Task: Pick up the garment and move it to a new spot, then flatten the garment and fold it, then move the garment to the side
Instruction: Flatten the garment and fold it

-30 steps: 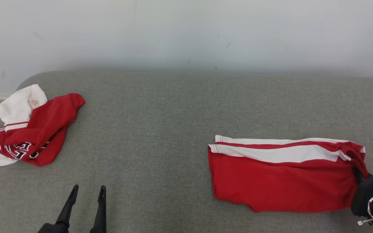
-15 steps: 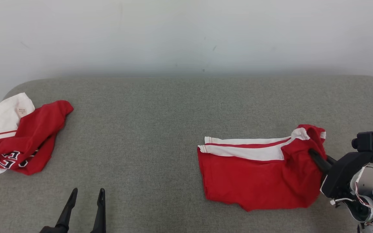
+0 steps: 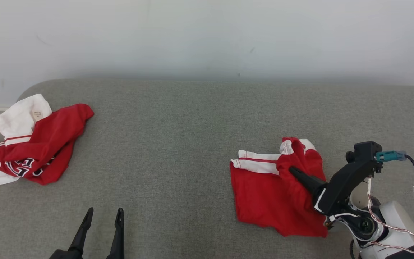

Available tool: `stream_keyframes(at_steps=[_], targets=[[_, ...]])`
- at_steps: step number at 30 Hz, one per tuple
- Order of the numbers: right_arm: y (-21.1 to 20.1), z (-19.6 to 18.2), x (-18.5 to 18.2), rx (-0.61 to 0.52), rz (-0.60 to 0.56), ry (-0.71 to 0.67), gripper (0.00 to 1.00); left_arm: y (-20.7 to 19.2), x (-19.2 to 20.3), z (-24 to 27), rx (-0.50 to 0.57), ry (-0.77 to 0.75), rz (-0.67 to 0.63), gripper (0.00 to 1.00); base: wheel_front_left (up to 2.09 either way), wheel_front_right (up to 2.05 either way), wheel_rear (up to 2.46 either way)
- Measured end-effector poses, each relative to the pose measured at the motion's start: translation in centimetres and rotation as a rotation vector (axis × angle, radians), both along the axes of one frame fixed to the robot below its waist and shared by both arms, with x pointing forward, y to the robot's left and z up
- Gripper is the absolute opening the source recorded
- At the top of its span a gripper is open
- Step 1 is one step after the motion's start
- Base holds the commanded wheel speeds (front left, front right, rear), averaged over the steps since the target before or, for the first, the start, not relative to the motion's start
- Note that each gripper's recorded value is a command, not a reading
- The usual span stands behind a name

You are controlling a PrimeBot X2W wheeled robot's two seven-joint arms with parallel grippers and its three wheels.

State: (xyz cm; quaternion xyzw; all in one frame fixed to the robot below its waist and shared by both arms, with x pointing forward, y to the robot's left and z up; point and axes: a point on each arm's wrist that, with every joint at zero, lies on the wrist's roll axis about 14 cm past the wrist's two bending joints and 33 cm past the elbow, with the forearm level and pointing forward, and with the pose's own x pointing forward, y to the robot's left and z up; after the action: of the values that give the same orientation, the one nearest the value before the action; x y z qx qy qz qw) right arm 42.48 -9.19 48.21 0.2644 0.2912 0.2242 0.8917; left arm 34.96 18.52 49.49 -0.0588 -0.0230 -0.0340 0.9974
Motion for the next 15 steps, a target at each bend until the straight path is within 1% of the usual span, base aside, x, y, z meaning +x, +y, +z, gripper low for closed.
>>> stream_keyframes(at_steps=[3,7,15], targets=[[1.8,0.0,0.2,0.022,0.029,0.016,0.00,0.3,0.0,0.0,-0.001,0.001,0.010,1.00,0.00,0.00,0.00],[3.7,-0.6,0.3,0.014,0.064,0.043,0.00,0.6,-0.2,-0.2,-0.005,0.007,0.023,1.00,0.00,0.00,0.00],[4.6,-2.4,0.8,-0.041,0.069,0.075,0.00,1.0,-0.4,-0.4,-0.012,0.016,0.046,1.00,0.00,0.00,0.00]])
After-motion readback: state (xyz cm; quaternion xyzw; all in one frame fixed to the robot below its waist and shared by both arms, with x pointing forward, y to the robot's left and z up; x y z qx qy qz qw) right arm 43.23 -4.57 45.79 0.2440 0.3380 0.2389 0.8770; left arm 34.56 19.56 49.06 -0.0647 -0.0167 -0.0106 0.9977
